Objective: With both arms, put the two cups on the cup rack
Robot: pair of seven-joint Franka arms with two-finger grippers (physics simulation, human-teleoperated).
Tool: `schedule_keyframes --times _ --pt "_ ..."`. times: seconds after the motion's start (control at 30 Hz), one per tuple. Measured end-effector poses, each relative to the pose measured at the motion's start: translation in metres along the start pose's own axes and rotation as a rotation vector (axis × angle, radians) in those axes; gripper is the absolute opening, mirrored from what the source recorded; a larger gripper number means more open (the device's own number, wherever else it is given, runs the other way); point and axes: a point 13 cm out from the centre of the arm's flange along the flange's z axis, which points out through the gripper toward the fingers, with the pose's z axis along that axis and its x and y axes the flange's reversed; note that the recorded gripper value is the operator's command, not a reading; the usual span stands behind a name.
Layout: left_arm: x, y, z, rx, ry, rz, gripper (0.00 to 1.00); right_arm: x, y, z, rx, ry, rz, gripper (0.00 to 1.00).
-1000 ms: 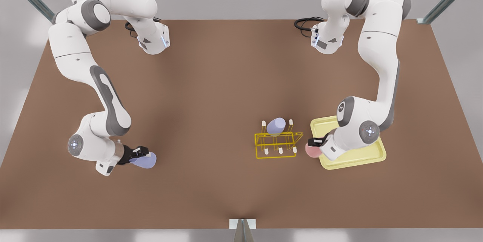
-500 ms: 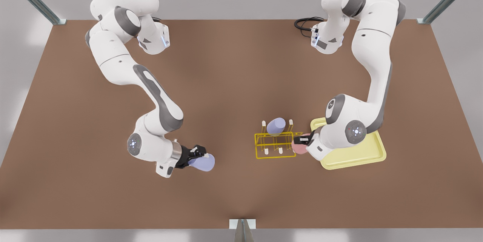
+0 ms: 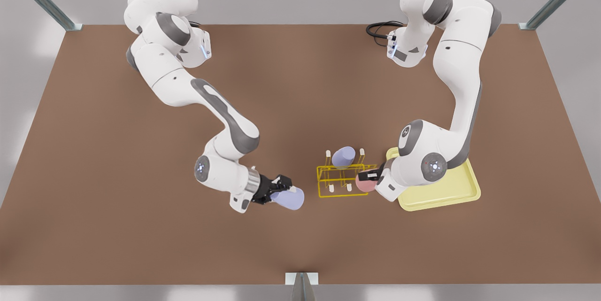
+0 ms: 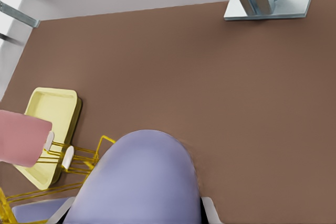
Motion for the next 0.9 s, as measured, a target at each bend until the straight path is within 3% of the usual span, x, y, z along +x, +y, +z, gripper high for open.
schedule_keyframes --times 0.13,0.3,0.37,0.47,0.73,0.9 --pt "-0.006 0.002 -0.029 -0.013 -0.034 -0.009 1.0 -0.004 0.026 0.002 -0.044 -0.029 0.016 0.75" --pt "-0.014 0.079 -0.179 -0.105 -0.113 -0.073 1.0 -0.001 0.049 0.019 -0.068 -0.047 0.022 0.75" --pt "0.017 0.112 -0.216 -0.209 -0.106 -0.083 1.0 -0.002 0.054 0.023 -0.081 -0.057 0.031 0.75" --pt "0.091 0.125 -0.213 -0.374 -0.042 -0.045 1.0 -0.002 0.065 0.029 -0.099 -0.065 0.037 0.75" --pt "0.108 0.081 -0.282 -0.252 -0.079 0.066 1.0 0.009 0.093 0.055 -0.12 -0.068 0.026 0.75" --pt "0.118 0.078 -0.286 -0.232 -0.046 0.102 1.0 0.016 0.098 0.068 -0.123 -0.064 0.027 0.75"
